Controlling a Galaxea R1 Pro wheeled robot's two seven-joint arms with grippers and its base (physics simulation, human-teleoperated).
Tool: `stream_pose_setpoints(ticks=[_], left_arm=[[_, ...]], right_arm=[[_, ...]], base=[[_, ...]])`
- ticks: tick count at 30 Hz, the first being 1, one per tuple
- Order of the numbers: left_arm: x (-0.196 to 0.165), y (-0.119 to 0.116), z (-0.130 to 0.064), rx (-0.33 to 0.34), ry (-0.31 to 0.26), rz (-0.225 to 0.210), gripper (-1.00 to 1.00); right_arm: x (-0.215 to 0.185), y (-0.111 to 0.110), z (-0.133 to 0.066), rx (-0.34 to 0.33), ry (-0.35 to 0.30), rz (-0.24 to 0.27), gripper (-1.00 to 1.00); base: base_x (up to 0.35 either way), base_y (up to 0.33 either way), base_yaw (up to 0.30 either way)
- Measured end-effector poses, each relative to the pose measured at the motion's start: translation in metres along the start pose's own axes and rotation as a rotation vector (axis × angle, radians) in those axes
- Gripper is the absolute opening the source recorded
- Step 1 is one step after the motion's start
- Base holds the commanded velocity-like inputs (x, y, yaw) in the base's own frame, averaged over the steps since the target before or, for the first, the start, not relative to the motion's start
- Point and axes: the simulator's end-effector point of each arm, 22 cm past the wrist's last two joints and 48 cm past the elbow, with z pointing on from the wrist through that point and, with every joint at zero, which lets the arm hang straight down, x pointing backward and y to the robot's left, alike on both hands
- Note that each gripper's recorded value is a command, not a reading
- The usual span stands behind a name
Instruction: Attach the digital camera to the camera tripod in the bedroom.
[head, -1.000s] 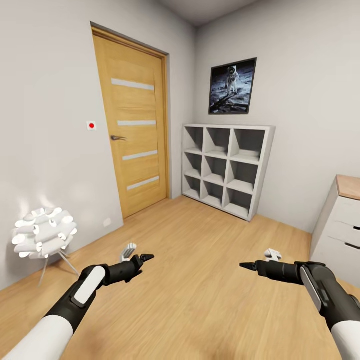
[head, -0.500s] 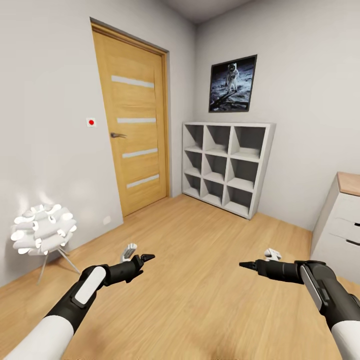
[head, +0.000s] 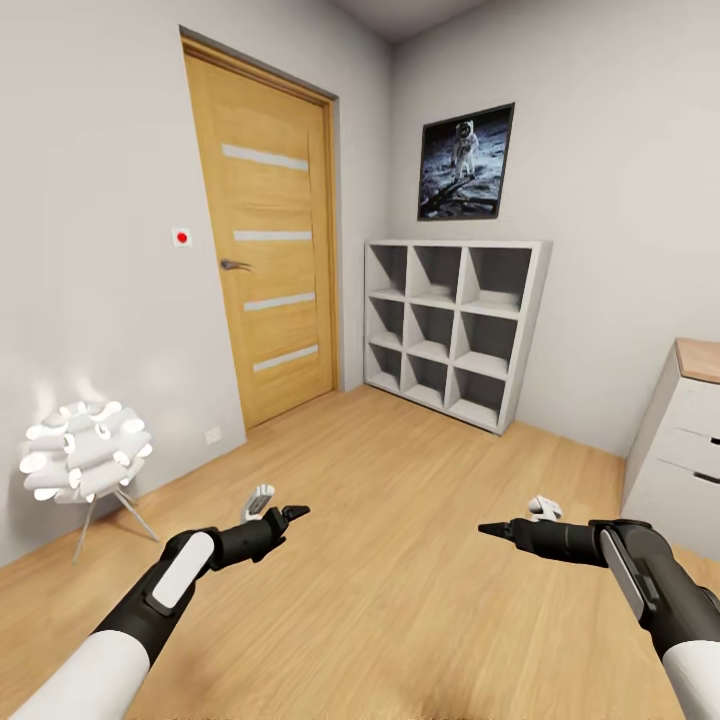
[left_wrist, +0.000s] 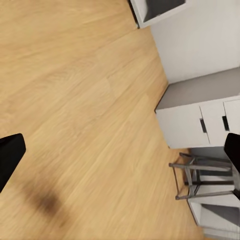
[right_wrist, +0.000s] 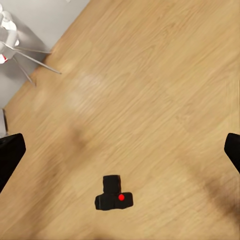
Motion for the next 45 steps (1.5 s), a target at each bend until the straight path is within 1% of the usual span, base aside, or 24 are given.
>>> stream_pose_setpoints(ticks=[11,26,45], left_arm=[[0.011,0.019,0.008,0.0,-0.005,0.002,1.0],[0.028,0.048,0.018,-0.001,-0.004,-0.01,1.0],[0.053,0.079,0.032,-0.011,0.001,0.019,1.0]], right_arm=[[0.018,-0.013,0.01,0.003,0.001,-0.001,1.0],[0.042,-0.03,0.025,0.006,0.003,-0.004,1.0],[0.075,-0.05,0.043,0.0,0.002,0.001,1.0]], base=[[0.0,0.0,0.0],[0.0,0.0,0.0],[0.0,0.0,0.0]])
